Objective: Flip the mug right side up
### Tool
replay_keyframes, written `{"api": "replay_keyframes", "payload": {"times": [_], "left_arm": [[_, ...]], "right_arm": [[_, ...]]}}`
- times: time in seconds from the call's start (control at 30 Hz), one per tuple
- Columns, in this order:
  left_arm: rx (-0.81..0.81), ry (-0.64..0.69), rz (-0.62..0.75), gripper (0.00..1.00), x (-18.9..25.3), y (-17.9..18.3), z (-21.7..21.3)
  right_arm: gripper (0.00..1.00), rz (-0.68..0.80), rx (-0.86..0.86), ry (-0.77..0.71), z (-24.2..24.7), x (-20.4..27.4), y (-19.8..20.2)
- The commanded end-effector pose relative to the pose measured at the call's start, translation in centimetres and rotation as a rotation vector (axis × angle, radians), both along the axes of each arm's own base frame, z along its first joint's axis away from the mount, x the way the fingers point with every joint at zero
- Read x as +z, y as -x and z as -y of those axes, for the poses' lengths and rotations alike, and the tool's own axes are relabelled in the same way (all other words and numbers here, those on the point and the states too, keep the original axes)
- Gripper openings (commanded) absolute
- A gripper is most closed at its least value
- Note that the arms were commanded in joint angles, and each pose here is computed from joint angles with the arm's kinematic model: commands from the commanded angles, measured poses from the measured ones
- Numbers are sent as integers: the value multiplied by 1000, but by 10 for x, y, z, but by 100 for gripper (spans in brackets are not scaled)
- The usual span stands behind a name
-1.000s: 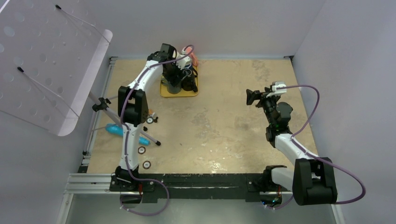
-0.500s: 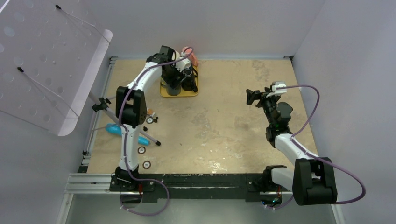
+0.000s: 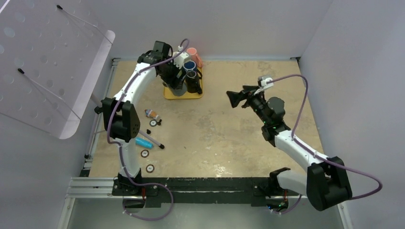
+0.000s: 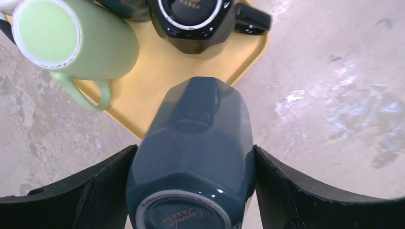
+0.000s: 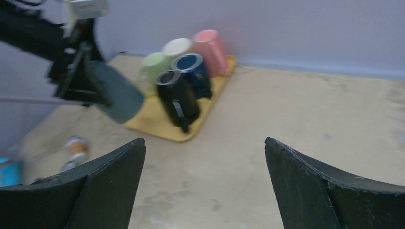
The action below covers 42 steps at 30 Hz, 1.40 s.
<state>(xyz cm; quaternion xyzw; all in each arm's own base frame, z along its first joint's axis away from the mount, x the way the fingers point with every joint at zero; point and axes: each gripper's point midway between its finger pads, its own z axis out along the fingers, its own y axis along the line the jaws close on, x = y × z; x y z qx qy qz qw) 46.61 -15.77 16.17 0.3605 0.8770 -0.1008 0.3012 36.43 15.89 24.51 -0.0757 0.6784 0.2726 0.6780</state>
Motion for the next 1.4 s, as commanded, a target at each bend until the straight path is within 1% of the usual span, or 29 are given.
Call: {"api": "replay_keyframes", "payload": {"times": [0.0, 0.1, 0.23, 0.3, 0.43, 0.6, 0.7, 0.77, 0.83, 0.87, 0.93, 1.0, 1.03, 1.07, 1.1, 1.13, 1.2, 1.23, 1.27, 1.3, 1.33, 1.37], "left_arm": [[-14, 184, 57, 0, 73, 28, 20], [-24, 248, 47, 0, 95, 47, 25], [-62, 336, 51, 0, 125, 72, 36], [-85, 372, 53, 0, 137, 84, 40], [-125, 389, 39, 0, 142, 98, 51], [-154, 431, 35, 0, 153, 106, 63], [-204, 470, 2, 0, 157, 120, 74], [-231, 485, -23, 0, 156, 129, 80], [-259, 510, -38, 0, 157, 135, 86], [-269, 521, -44, 0, 158, 138, 88], [-281, 534, -49, 0, 160, 139, 91], [-290, 527, -40, 0, 159, 139, 90], [-301, 518, -29, 0, 158, 139, 89], [-314, 516, -22, 0, 158, 140, 89], [-321, 510, -19, 3, 157, 141, 88], [-321, 504, -15, 20, 156, 140, 87], [-311, 497, -8, 62, 154, 137, 84], [-294, 487, 5, 81, 153, 133, 81], [-272, 471, 23, 97, 152, 127, 78], [-246, 453, 47, 100, 152, 120, 73], [-214, 431, 70, 100, 152, 113, 66], [-181, 407, 97, 100, 152, 105, 59]], "right_arm": [[98, -44, 329, -249, -74, 30, 25], [98, -89, 448, -373, -104, 35, 29], [98, -128, 568, -454, -141, 37, 31], [98, -88, 637, -514, -149, 50, 36], [98, -92, 711, -592, -162, 58, 35], [92, -168, 763, -653, -182, 50, 29], [89, -133, 821, -723, -181, 60, 36], [85, -104, 866, -761, -180, 69, 39], [75, -78, 912, -789, -180, 79, 44], [65, -67, 937, -805, -179, 84, 46], [40, -64, 972, -831, -177, 91, 51], [9, -36, 973, -818, -174, 97, 57], [0, -21, 964, -805, -171, 99, 62], [0, -6, 947, -798, -168, 101, 64], [0, 13, 924, -788, -164, 103, 65], [0, 18, 898, -776, -161, 104, 63], [0, -16, 829, -728, -160, 96, 54], [0, -30, 785, -696, -159, 91, 48], [0, -48, 733, -658, -157, 85, 43], [0, -59, 674, -607, -154, 78, 37], [0, -84, 605, -544, -151, 70, 30], [0, -65, 516, -474, -141, 75, 25]]}}
